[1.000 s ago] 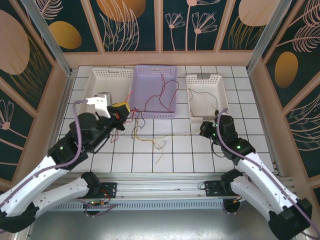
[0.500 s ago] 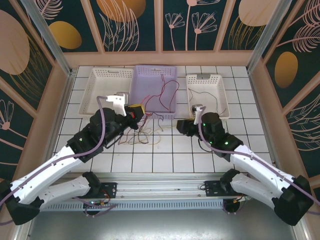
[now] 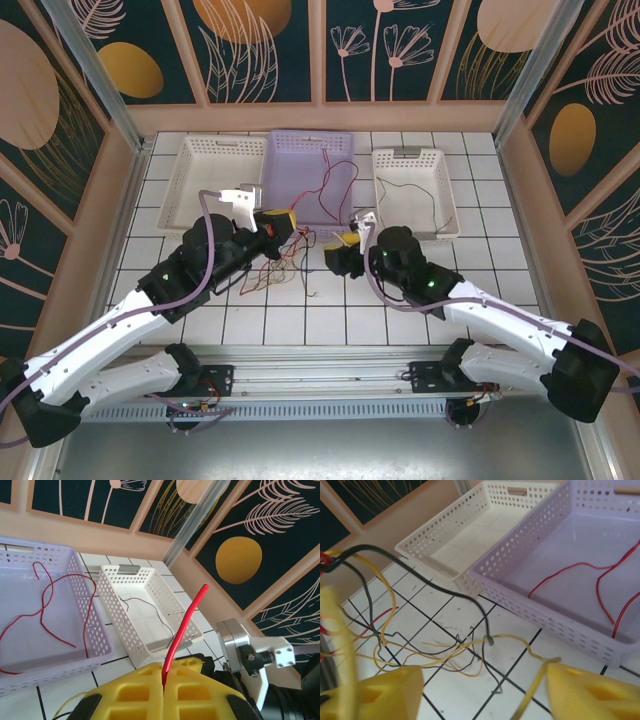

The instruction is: Untangle the cables

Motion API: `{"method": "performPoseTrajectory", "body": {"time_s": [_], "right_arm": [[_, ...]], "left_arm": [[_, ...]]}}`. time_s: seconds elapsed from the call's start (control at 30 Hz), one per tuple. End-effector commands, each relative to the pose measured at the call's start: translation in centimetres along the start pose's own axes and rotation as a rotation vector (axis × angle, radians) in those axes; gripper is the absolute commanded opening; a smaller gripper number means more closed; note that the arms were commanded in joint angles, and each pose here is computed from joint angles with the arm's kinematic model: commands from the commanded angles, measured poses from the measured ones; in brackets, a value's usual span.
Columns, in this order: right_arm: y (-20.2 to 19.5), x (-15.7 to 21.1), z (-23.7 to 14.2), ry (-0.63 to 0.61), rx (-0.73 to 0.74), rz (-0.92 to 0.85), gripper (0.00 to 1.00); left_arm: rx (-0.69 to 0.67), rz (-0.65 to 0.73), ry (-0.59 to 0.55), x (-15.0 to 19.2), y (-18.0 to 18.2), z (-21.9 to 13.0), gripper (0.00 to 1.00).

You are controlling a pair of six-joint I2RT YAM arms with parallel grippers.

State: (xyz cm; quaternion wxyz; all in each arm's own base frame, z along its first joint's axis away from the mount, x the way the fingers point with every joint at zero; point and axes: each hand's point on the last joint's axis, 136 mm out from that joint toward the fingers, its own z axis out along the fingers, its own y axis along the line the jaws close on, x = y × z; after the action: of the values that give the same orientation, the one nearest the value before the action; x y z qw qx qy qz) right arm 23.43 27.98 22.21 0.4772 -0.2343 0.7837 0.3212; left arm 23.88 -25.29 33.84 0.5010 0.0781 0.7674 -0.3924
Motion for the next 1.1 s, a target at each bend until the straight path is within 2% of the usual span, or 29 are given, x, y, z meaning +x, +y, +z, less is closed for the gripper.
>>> {"method": "performPoseTrajectory", "body": {"time_s": [0.0,0.1,0.2,0.23,0.27,0.3,0.43,0.6,0.7,0.83,1.07], "right_arm": [[-0.4,-3.3,-2.0,-0.150,0.046,-0.012,0.73],[-1.4,-3.3,-2.6,-0.167,0.129,-0.018,0.75],[-2.1,-3.7,-3.7,-0.241,0.168,-0.011,0.78],[-1.9,-3.7,-4.1,-0.274,0.151,-0.015,0.84],[-1.7,-3.6,-4.4,-0.297,0.138,-0.029,0.95],[-1.9,-3.6,-4.7,-0.325,0.172,-0.050,0.99],[-3.2,-3.8,-6.1,-0.407,0.425,-0.180,0.99],[-3.7,-3.5,-5.7,-0.392,0.495,-0.227,0.99],[-3.5,-4.2,-6.6,-0.460,0.424,-0.129,0.99],[-3.1,-5.3,-9.0,-0.602,0.171,0.073,0.99],[-0.8,-4.4,-7.1,-0.487,0.037,-0.037,0.99]], "left_arm": [[0.044,-0.013,-0.053,-1.9,-1.4,-0.7,0.00],[0.043,-0.010,-0.057,-2.0,-1.3,-0.9,0.00],[0.051,-0.012,-0.052,-1.9,-1.5,-0.8,0.00],[0.058,-0.014,-0.051,-2.0,-1.6,-0.8,0.00],[0.064,-0.017,-0.050,-2.0,-1.8,-0.8,0.00],[0.070,-0.017,-0.050,-2.0,-1.8,-0.8,0.00],[0.084,-0.020,-0.053,-2.1,-2.2,-0.9,0.00],[0.094,-0.018,-0.053,-2.2,-2.4,-0.9,0.00],[0.111,-0.017,-0.048,-2.2,-2.7,-0.9,0.00],[0.132,-0.019,-0.048,-2.3,-3.1,-1.0,0.00],[0.173,-0.024,-0.044,-2.4,-3.9,-1.0,0.00]]}}
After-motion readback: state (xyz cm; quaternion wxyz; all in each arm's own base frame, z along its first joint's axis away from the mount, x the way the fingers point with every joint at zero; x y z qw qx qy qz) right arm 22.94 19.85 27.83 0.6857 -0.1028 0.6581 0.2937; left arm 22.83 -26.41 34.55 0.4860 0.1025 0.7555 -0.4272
